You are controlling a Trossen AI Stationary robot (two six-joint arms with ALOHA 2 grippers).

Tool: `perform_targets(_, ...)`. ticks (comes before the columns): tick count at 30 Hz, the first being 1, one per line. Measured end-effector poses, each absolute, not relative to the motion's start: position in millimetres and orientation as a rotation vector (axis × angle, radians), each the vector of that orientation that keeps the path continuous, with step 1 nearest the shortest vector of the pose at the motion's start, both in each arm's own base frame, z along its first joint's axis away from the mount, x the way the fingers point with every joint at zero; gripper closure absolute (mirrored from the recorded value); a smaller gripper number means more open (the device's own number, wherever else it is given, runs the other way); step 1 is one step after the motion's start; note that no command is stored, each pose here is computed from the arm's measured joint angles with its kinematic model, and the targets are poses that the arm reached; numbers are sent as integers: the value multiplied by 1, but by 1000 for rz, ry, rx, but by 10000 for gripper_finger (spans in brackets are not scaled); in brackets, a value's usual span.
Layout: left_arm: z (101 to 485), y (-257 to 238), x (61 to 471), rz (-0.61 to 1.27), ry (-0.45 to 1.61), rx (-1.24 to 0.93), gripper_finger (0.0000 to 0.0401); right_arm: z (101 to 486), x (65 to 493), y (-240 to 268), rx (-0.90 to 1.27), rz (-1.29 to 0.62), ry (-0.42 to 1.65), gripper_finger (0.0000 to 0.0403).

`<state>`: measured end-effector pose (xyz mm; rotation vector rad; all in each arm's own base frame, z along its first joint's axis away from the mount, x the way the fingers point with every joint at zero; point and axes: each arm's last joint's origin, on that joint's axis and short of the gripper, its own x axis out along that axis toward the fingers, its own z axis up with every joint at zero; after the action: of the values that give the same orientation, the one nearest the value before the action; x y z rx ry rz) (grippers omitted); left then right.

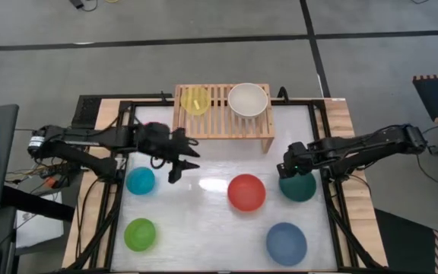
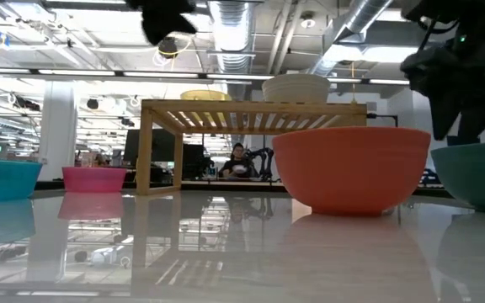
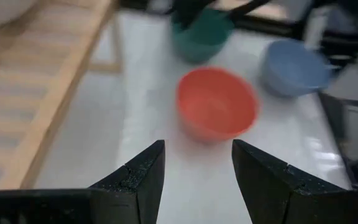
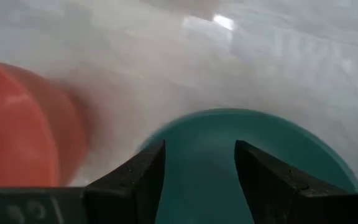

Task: Place and stack bowls onto a shelf
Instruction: Stack the green bowl on top of the white bowl on the shelf

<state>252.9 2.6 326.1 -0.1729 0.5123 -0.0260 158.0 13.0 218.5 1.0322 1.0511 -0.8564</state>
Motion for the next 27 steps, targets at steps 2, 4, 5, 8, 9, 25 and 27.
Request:
perform_targets(2, 321, 7, 264, -108, 501, -161, 230, 215, 161, 12, 1033, -854, 1081, 185)
perform_targets(4, 315, 8, 276, -147, 487, -167, 230, 212, 164, 11, 1023, -837, 1123, 185)
perform_targets(5, 313, 9, 281, -152, 473, -176, 230, 211, 165, 11, 1013, -820, 1143, 185)
perform_targets(8, 308, 10, 297, -142, 417, -198, 230, 209, 172, 12, 968, -730, 1155, 185)
perform_targets(9, 305, 11, 303, -131, 406, -210, 230, 209, 175, 12, 950, -695, 1146, 185)
perform_targets(25, 257, 15, 359, 18, 321, -402, 230, 221, 167, 10, 837, -547, 1114, 185)
perform_targets(27, 257, 13, 360, 30, 298, -402, 230, 225, 164, 12, 816, -492, 1105, 185)
